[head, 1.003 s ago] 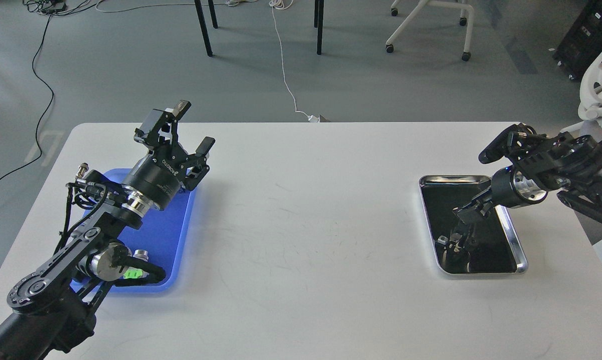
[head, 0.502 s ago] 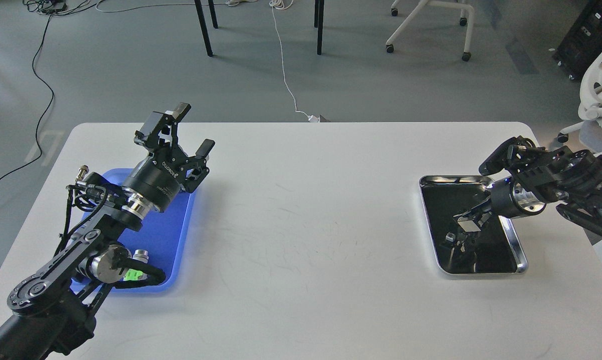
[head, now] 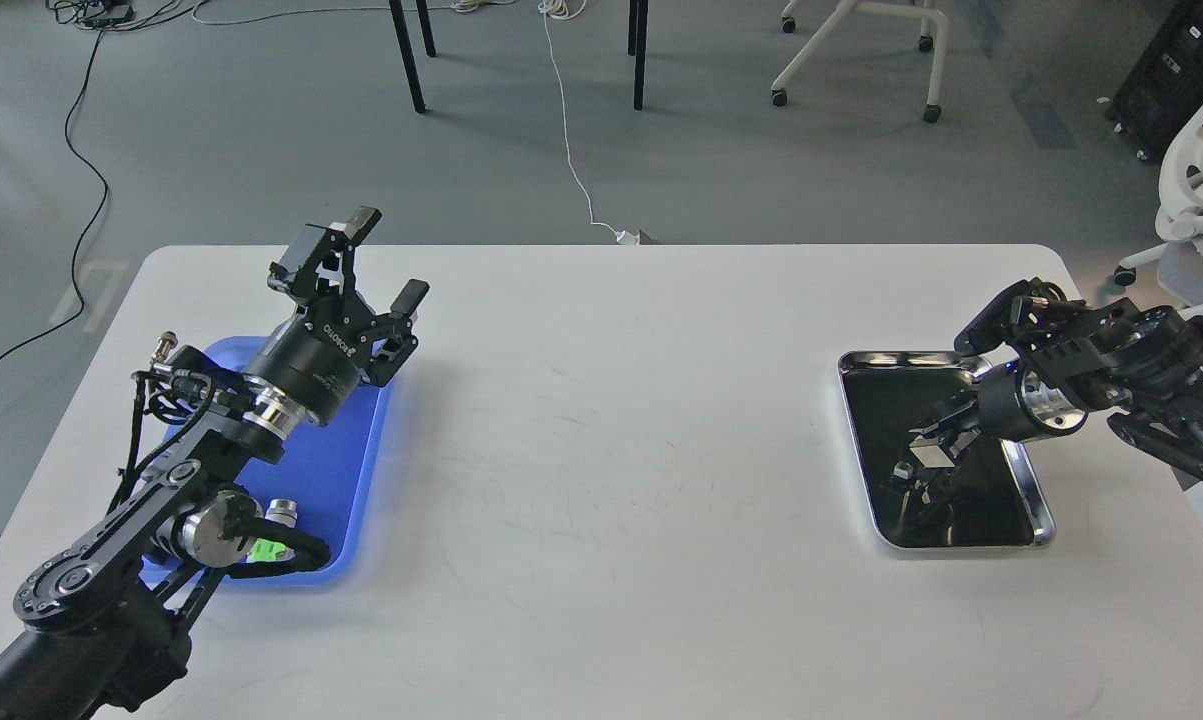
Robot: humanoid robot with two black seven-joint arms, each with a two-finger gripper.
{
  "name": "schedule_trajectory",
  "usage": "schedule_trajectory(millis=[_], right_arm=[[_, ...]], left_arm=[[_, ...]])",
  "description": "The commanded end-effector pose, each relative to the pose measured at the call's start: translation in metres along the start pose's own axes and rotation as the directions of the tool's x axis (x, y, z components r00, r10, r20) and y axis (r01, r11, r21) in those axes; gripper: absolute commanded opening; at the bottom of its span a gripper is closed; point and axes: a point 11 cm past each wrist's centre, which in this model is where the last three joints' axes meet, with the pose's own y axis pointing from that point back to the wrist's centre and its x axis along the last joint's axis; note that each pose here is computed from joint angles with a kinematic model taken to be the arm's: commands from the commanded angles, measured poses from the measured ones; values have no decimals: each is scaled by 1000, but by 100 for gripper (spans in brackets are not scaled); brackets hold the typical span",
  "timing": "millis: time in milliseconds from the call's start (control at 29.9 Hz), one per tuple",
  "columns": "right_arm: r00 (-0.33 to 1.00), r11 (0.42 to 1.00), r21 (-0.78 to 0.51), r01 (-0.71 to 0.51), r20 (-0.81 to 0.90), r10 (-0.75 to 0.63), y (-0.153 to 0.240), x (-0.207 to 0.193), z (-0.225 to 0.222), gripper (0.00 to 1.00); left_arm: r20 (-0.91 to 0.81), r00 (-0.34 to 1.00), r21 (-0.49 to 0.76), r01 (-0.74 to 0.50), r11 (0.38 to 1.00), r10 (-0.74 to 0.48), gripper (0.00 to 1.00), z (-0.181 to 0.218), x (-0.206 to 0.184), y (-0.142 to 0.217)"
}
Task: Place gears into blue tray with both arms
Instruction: 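Lift the black gear and carry it toward the table center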
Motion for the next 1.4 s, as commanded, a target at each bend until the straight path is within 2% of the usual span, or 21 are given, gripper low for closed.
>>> schedule_trajectory(millis=[0,401,802,1070,1204,1371], right_arm=[[1000,1000,-1,0,1,0,0,0,0,40],[1000,1000,1,0,-2,0,-2,1,-1,25],[1000,1000,1,-26,7,26,4,10,1,21],[991,991,29,-131,38,130,34,53,0,22],[983,979,91,-181,38,179,47,83,-18,22],[985,968,185,-169,7,170,43,118,-59,22]], left_arm=[[0,1000,0,0,1000,0,98,0,0,0],[3,1000,-1,2,1000,-2,98,1,0,0],[4,1000,-2,3,1000,-3,98,2,0,0],[5,1000,-3,3,1000,-3,98,2,0,-1],[1,1000,-3,3,1000,-3,98,1,-1,0],[0,1000,-4,5,1000,-5,98,2,-1,-1]])
